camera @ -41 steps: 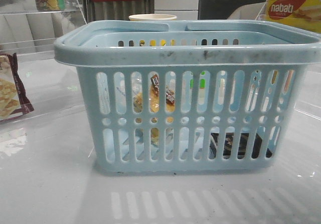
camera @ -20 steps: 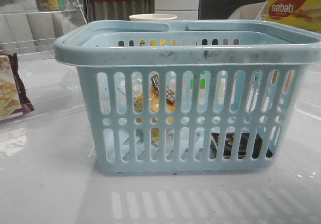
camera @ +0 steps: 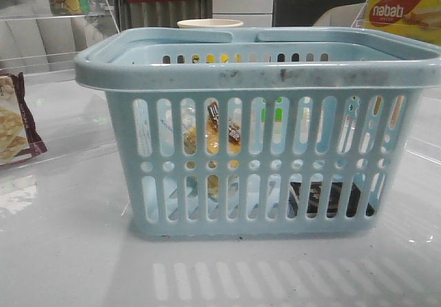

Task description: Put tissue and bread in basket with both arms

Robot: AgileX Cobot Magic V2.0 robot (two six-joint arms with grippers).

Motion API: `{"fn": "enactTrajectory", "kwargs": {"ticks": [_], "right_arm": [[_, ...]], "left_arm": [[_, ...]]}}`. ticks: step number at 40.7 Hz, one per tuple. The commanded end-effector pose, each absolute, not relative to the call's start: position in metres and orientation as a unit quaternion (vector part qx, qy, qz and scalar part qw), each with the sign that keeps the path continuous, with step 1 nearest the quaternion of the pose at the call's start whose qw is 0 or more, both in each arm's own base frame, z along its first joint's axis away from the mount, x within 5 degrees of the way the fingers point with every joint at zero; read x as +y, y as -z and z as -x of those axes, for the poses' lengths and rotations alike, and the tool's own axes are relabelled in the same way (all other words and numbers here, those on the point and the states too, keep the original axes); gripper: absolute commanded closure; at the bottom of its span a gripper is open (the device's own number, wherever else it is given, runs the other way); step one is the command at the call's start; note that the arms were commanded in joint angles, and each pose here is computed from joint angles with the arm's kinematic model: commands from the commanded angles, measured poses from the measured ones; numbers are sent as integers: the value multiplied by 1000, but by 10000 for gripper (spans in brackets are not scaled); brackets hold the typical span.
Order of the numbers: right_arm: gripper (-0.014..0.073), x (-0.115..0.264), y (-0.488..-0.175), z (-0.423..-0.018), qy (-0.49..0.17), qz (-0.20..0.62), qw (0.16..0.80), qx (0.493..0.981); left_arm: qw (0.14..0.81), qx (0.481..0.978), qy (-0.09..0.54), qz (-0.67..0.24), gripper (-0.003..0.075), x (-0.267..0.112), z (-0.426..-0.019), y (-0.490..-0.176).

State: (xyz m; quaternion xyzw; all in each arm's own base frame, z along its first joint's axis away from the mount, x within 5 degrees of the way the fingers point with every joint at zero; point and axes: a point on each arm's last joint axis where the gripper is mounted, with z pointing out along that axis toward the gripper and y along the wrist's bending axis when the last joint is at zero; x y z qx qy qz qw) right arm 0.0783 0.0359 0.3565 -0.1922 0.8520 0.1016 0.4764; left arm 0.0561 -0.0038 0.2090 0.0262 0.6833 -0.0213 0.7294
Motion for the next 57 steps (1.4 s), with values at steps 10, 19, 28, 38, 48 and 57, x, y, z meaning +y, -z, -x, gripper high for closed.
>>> {"fn": "enactTrajectory", "kwargs": {"ticks": [10,19,28,38,48,57], "right_arm": [[498,26,-360,-78,-70,156,539,825],[498,5,-323,-72,13,72,631,772],[498,-4,-273,-59,59,21,700,711],[498,-5,-220,-55,64,6,717,694],[498,-4,-204,-55,49,-5,733,679],[498,-4,-211,-54,38,-15,760,649]], "left_arm": [[766,642,25,-26,630,-4,-53,-219],[766,642,25,-26,630,-4,-53,-219],[766,642,25,-26,630,-4,-53,-219],[766,642,25,-26,630,-4,-53,-219],[765,643,25,-26,630,-4,-54,-218],[765,643,25,-26,630,-4,-54,-218]]}}
